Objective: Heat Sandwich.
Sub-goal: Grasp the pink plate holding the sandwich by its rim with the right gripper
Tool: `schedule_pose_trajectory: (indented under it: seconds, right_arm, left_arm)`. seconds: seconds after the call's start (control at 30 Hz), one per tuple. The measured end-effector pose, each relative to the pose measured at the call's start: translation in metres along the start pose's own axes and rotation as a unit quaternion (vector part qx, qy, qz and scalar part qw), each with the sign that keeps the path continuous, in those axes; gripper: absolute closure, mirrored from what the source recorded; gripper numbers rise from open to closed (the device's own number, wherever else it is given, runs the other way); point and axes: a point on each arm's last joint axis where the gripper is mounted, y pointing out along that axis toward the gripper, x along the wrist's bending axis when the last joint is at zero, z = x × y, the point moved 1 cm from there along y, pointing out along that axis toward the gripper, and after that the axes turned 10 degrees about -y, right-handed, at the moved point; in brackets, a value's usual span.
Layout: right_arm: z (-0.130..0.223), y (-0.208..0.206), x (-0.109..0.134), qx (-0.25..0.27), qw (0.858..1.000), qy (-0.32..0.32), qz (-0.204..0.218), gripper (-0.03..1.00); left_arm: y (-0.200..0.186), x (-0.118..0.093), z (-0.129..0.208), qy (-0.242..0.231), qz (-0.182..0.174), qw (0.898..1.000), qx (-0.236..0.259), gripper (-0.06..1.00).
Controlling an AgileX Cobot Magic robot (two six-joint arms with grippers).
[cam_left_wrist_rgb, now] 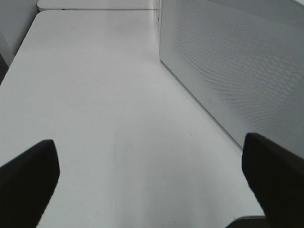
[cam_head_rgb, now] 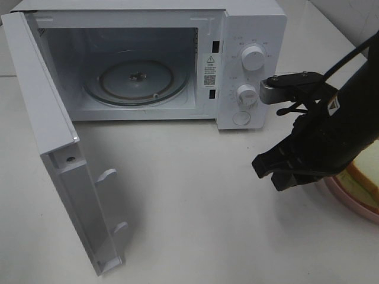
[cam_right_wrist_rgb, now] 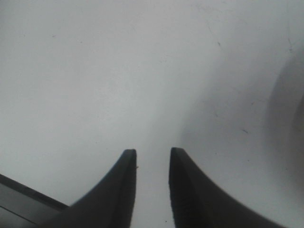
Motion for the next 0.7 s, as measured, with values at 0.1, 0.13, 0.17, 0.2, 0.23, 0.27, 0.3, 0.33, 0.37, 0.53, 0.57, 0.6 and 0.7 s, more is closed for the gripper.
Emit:
schedule_pose_trajectory:
  seconds: [0.1, 0.13, 0.17, 0.2, 0.23, 0.27, 0.3, 0.33, 0.37, 0.53, 0.57, 0.6, 0.7]
  right_arm:
    - [0.002, -0.005, 0.000, 0.001, 1.000, -0.003, 0.002, 0.51]
    - [0.003, -0.007, 0.000, 0.001, 1.000, -0.006, 0.004, 0.43]
    - [0.003, -0.007, 0.000, 0.001, 1.000, -0.006, 0.004, 0.43]
    - [0.003, -0.008, -0.001, 0.003, 1.000, -0.013, 0.010, 0.28]
    - [0.004, -0.008, -0.002, 0.005, 1.000, -0.016, 0.013, 0.20]
    - [0.005, -0.008, -0.002, 0.007, 1.000, -0.019, 0.015, 0.12]
    - [0.005, -0.008, -0.003, 0.009, 1.000, -0.021, 0.017, 0.07]
    - [0.006, -0.008, -0.003, 0.013, 0.999, -0.025, 0.020, 0.02]
    - [0.006, -0.008, -0.003, 0.013, 0.999, -0.025, 0.020, 0.02]
    - [0.011, -0.009, -0.005, 0.038, 0.998, -0.035, 0.029, -0.02]
    - [0.011, -0.009, -0.006, 0.042, 0.998, -0.039, 0.032, -0.02]
    - [0.012, -0.009, -0.007, 0.045, 0.998, -0.042, 0.034, -0.02]
    - [0.014, -0.009, -0.009, 0.055, 0.996, -0.051, 0.045, -0.02]
  left_arm:
    - [0.000, 0.000, 0.000, 0.000, 0.000, 1.000, 0.000, -0.05]
    - [0.000, 0.000, 0.000, 0.000, 0.000, 1.000, 0.000, -0.05]
    - [0.000, 0.000, 0.000, 0.000, 0.000, 1.000, 0.000, -0.05]
    - [0.000, 0.000, 0.000, 0.000, 0.000, 1.000, 0.000, -0.05]
    - [0.000, 0.000, 0.000, 0.000, 0.000, 1.000, 0.000, -0.05]
    - [0.000, 0.000, 0.000, 0.000, 0.000, 1.000, 0.000, -0.05]
    - [0.000, 0.000, 0.000, 0.000, 0.000, 1.000, 0.000, -0.05]
    - [0.000, 0.000, 0.000, 0.000, 0.000, 1.000, 0.000, -0.05]
    - [0.000, 0.000, 0.000, 0.000, 0.000, 1.000, 0.000, -0.05]
    - [0.000, 0.000, 0.000, 0.000, 0.000, 1.000, 0.000, -0.05]
    - [0.000, 0.000, 0.000, 0.000, 0.000, 1.000, 0.000, -0.05]
    - [0.000, 0.000, 0.000, 0.000, 0.000, 1.000, 0.000, -0.05]
    - [0.000, 0.000, 0.000, 0.000, 0.000, 1.000, 0.000, -0.05]
